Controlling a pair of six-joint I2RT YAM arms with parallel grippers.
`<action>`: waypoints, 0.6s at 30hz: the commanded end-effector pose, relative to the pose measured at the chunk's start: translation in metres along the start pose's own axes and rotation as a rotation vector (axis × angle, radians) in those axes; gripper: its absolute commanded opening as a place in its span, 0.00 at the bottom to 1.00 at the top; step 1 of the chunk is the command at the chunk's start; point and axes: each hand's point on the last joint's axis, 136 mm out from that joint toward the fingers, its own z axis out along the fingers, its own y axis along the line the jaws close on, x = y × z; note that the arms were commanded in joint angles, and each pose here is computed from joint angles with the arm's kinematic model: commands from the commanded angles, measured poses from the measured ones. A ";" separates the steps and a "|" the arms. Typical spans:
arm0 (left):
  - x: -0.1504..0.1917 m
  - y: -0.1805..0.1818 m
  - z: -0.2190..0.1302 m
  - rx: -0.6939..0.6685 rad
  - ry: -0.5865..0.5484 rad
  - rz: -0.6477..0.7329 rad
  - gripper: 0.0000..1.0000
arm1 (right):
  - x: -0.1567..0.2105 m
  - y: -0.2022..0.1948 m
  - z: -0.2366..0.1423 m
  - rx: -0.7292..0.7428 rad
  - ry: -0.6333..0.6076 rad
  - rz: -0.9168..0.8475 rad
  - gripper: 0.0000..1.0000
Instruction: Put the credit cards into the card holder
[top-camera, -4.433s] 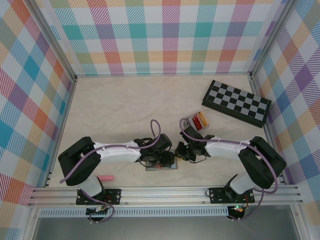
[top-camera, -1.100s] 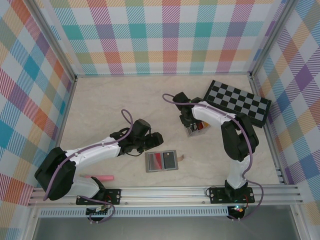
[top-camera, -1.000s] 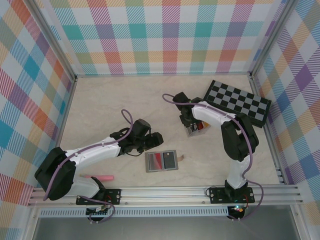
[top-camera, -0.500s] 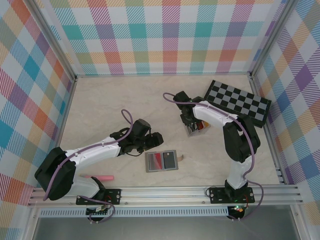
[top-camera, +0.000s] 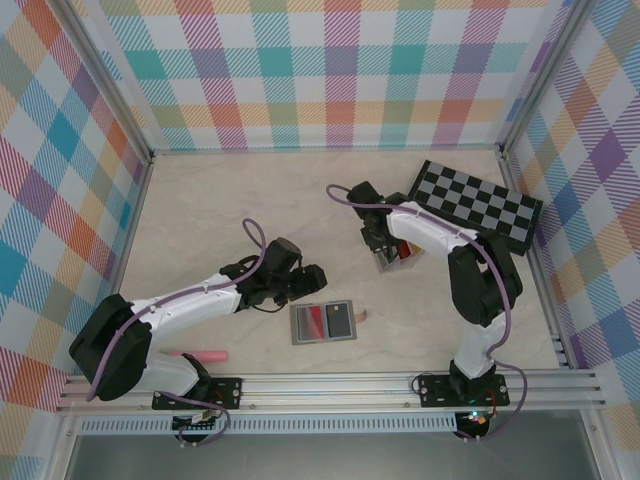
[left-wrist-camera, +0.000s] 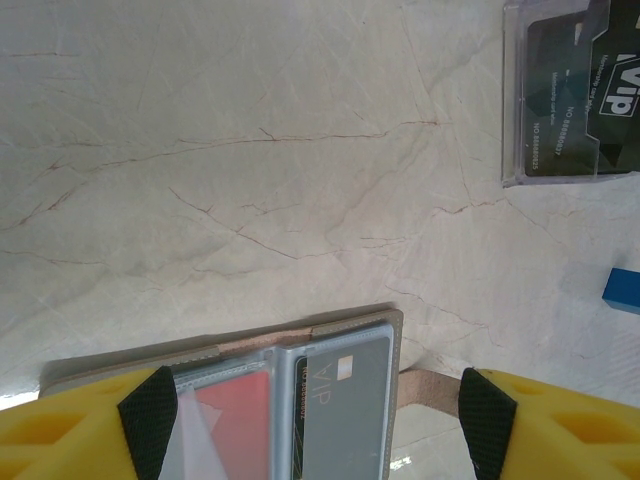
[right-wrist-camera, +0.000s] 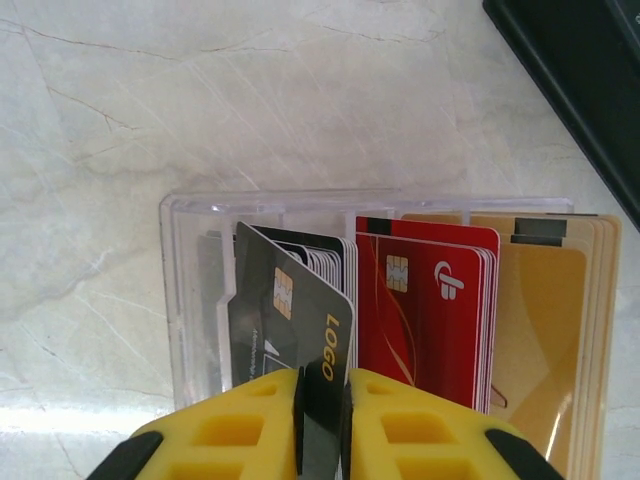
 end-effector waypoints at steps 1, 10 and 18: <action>-0.007 -0.005 -0.003 0.009 -0.008 -0.014 0.77 | -0.004 -0.010 -0.021 0.001 -0.027 0.023 0.17; -0.010 -0.009 -0.010 0.025 -0.021 -0.009 0.77 | -0.003 0.005 -0.057 -0.184 -0.056 0.113 0.08; -0.034 -0.043 -0.030 0.292 -0.017 -0.068 0.76 | -0.008 0.047 -0.141 -0.695 -0.189 0.266 0.06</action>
